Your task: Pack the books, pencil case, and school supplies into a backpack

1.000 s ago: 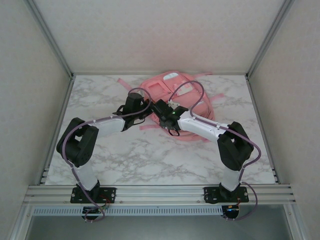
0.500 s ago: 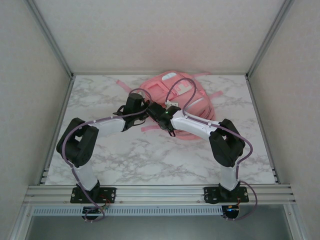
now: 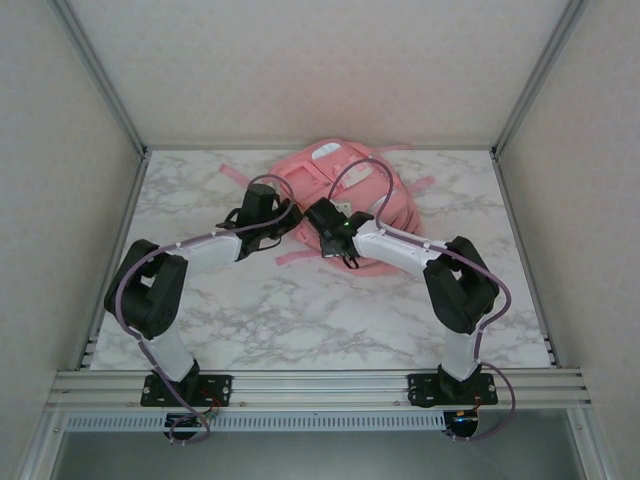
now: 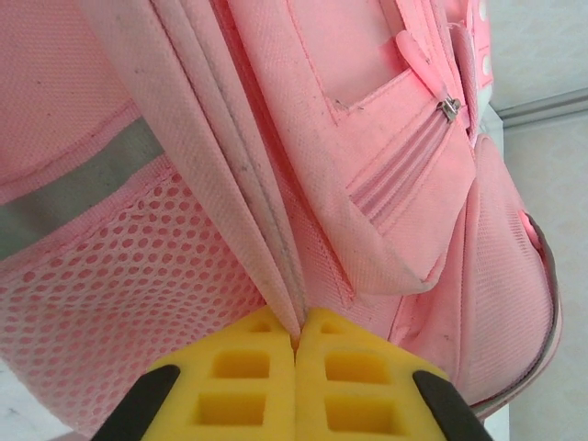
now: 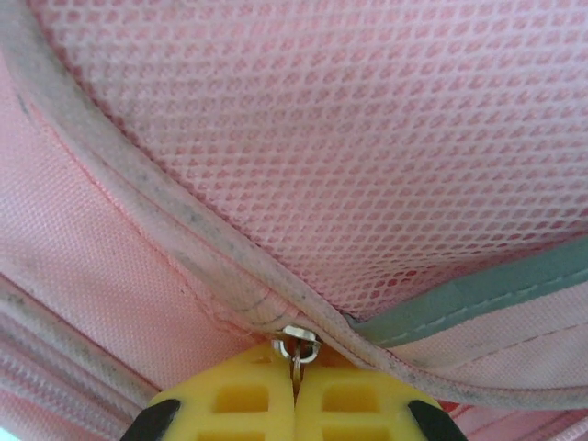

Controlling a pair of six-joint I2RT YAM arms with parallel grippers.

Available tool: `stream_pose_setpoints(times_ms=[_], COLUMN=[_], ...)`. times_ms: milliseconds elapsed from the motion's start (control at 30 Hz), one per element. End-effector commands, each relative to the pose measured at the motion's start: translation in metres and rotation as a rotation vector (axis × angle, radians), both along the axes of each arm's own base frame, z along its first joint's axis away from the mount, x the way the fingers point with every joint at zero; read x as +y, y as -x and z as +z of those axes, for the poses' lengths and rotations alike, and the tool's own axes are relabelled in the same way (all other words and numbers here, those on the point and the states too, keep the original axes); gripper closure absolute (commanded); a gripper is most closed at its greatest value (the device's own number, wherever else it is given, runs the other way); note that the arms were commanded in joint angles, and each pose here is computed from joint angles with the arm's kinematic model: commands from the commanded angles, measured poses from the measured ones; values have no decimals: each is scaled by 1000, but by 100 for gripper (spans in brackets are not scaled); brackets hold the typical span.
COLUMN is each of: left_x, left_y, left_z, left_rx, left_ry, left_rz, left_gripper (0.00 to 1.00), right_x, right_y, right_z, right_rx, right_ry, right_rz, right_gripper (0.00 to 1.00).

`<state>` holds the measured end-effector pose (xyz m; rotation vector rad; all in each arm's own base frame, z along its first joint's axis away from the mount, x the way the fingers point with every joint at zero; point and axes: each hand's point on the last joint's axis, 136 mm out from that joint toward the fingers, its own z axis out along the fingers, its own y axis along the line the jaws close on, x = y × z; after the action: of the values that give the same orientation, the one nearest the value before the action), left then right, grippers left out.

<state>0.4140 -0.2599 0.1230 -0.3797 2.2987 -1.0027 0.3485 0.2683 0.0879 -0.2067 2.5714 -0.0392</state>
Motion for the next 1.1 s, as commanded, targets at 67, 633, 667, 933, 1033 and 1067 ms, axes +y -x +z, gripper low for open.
stream_pose_setpoints(times_ms=[67, 633, 667, 933, 1033, 1067], left_x=[43, 73, 75, 72, 62, 57], left_y=[-23, -44, -45, -44, -32, -26], left_z=[7, 6, 6, 13, 29, 33], left_rx=[-42, -22, -19, 28, 51, 56], left_ry=[-65, -100, -99, -45, 40, 64], left_rz=[92, 112, 114, 88, 70, 63], left_gripper=[100, 100, 100, 99, 58, 46], right_x=[-21, -129, -135, -88, -52, -43], right_y=[9, 26, 22, 8, 8, 7], right_z=[-7, 4, 6, 11, 10, 10], right_rx=[59, 16, 11, -9, -16, -20], right_ry=[83, 614, 628, 398, 298, 279], right_rz=[109, 57, 48, 126, 198, 211], right_gripper=[100, 100, 100, 100, 100, 100])
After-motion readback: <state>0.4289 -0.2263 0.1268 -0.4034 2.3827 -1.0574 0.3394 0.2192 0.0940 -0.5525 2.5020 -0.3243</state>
